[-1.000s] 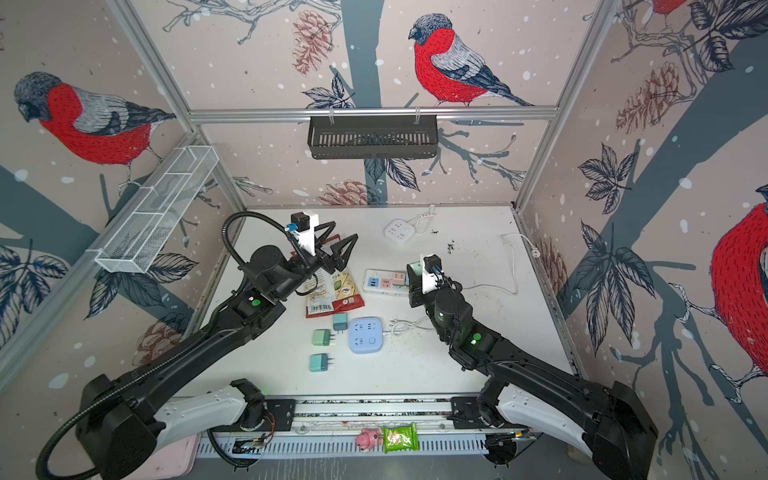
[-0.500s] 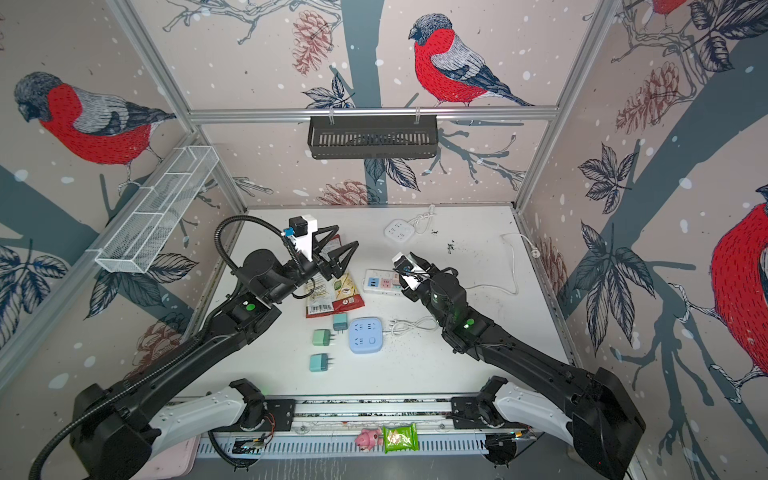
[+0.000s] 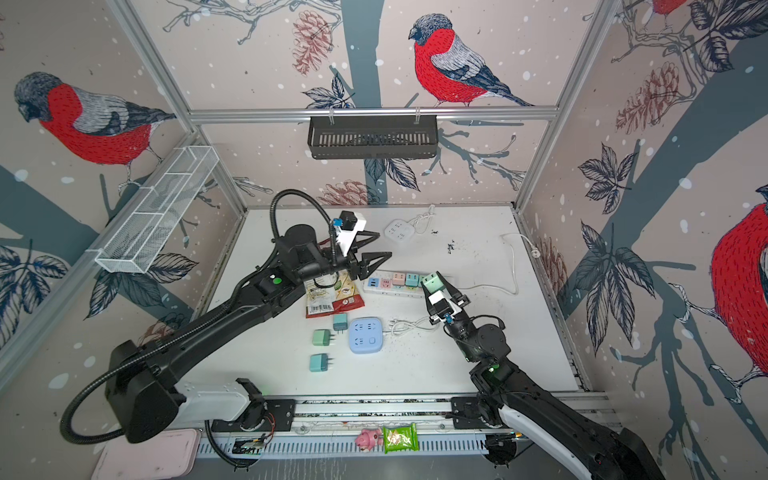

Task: Insert the plug
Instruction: 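Close the left gripper on the green charger held by the right gripper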

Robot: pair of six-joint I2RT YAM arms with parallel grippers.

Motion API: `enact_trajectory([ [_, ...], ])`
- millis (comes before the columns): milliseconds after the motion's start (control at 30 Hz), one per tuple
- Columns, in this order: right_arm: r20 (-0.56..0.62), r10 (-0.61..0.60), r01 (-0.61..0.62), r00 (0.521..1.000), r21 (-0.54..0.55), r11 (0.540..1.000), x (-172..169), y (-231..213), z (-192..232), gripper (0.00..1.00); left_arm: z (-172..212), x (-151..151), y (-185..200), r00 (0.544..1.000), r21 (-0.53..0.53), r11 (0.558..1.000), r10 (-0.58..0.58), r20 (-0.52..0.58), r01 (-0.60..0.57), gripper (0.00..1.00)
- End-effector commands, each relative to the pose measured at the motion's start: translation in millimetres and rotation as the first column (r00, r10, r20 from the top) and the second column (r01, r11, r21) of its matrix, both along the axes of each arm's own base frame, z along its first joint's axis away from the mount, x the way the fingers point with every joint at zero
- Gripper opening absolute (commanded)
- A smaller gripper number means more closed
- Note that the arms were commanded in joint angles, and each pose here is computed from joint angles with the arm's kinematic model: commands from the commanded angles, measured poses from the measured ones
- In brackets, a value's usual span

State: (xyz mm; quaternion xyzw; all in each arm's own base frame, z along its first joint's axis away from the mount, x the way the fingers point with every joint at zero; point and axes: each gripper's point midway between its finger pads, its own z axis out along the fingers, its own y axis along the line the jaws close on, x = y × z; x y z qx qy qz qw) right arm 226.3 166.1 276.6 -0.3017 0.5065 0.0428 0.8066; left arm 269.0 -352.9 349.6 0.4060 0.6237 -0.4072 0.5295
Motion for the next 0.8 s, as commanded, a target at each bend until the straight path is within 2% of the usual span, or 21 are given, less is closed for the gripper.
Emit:
enact_trajectory([
  [0, 0.062, 0.06, -0.064, 0.996, 0.051, 0.997, -13, 5, 21, 0.0, -18, -23, -20, 0.993, 0.105, 0.987, -0.118, -0.003, 0.118, 0.67],
  [333, 0.033, 0.088, -0.086, 0.996, -0.057, 0.995, -12, 26, 6, 0.0, -27, -31, -33, 0.988, 0.14, 0.978, -0.157, -0.013, 0.157, 0.67],
  [767, 0.028, 0.076, -0.073, 0.997, -0.09, 0.993, -11, 30, 2, 0.0, -45, -24, -43, 0.989, 0.231, 0.962, -0.142, -0.038, 0.147, 0.66],
])
